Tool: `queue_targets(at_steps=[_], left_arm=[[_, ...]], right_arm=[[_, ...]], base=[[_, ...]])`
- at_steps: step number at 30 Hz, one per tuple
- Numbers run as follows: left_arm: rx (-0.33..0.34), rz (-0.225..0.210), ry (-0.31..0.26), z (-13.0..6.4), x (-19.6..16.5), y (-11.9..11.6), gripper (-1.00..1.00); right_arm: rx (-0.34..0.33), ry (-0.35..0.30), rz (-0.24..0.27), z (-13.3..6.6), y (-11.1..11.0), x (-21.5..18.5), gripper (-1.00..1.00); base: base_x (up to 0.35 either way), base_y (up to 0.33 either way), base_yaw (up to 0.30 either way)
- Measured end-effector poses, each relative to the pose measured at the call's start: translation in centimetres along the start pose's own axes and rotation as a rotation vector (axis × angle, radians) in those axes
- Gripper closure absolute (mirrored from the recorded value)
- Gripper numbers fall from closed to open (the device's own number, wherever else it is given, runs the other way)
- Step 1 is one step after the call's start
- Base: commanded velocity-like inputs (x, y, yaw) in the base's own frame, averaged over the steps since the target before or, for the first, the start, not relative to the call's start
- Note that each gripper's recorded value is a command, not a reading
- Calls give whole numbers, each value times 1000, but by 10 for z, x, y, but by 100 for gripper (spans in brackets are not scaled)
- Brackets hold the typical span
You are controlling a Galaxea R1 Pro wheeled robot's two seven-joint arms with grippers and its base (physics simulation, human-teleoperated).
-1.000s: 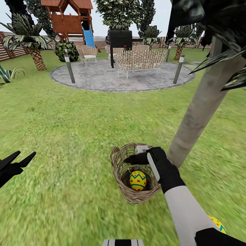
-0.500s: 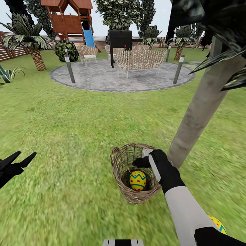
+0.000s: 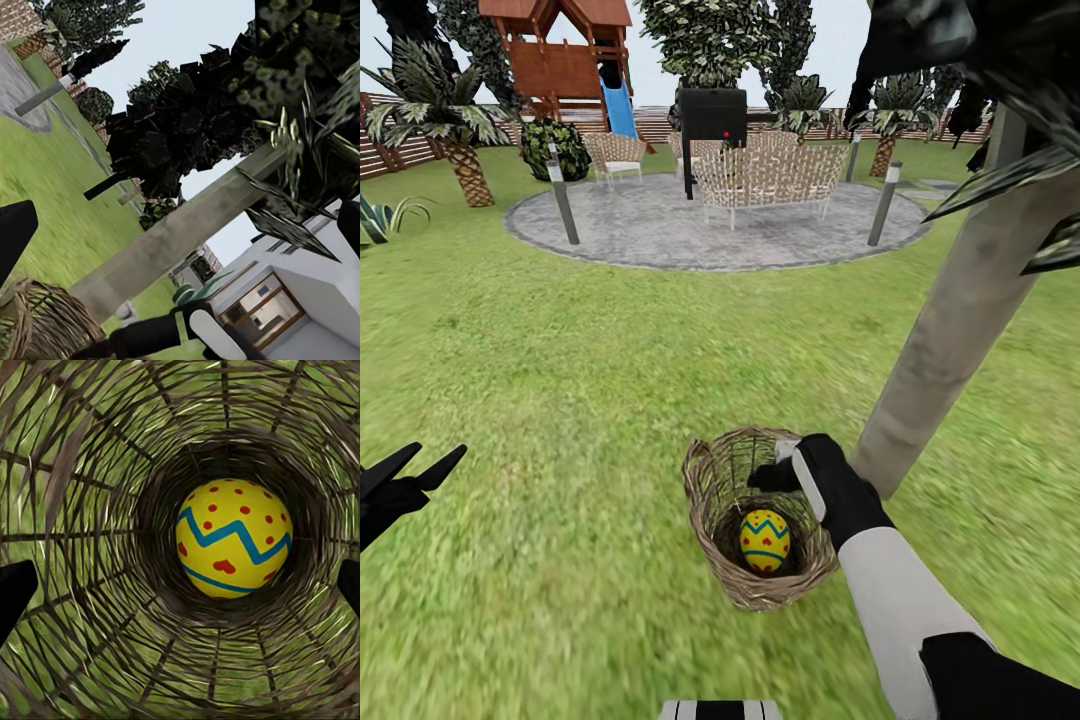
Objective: Take the three Easter eggs out of the wicker basket on the lawn in the garden, then place them on the lawn next to a single tree (choose any tree) so that all three eggs are next to the same tree and none are left in the basket.
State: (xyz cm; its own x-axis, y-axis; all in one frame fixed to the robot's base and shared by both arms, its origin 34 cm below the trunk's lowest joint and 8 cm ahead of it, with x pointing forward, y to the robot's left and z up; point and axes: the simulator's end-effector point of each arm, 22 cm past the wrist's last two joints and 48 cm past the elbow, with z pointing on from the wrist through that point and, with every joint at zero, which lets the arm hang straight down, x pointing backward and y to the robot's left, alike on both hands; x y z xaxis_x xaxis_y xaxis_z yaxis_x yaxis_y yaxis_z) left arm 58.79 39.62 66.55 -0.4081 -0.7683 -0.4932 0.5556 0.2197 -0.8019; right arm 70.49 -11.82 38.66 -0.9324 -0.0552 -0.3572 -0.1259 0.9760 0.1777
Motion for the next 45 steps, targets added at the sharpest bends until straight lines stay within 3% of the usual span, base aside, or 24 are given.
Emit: queue_targets(at_steps=[4, 12, 31, 34, 36, 39, 45], left_arm=[[0, 0, 0, 0, 0, 0, -100], [-25, -18, 10, -2, 7, 17, -100], [-83, -60, 32, -7, 24, 54, -100], [-92, -67, 36, -8, 27, 60, -100], [-98, -72, 38, -9, 29, 64, -100], [-108, -79, 41, -11, 32, 70, -100], [-126, -94, 45, -14, 37, 82, -100]], right_arm=[[1, 18, 4, 3, -1, 4, -100], [-4, 87, 53, 29, -11, 30, -100], [-2, 112, 56, 67, -16, 38, -100], [10, 77, 50, 74, -20, 31, -100], [55, 61, 52, 79, -30, 29, -100], [99, 77, 53, 87, -41, 37, -100], [115, 99, 54, 102, -47, 46, -100]], base=[[3, 0, 0], [0, 0, 0], [0, 0, 0], [0, 0, 0], [0, 0, 0], [0, 0, 0], [0, 0, 0]])
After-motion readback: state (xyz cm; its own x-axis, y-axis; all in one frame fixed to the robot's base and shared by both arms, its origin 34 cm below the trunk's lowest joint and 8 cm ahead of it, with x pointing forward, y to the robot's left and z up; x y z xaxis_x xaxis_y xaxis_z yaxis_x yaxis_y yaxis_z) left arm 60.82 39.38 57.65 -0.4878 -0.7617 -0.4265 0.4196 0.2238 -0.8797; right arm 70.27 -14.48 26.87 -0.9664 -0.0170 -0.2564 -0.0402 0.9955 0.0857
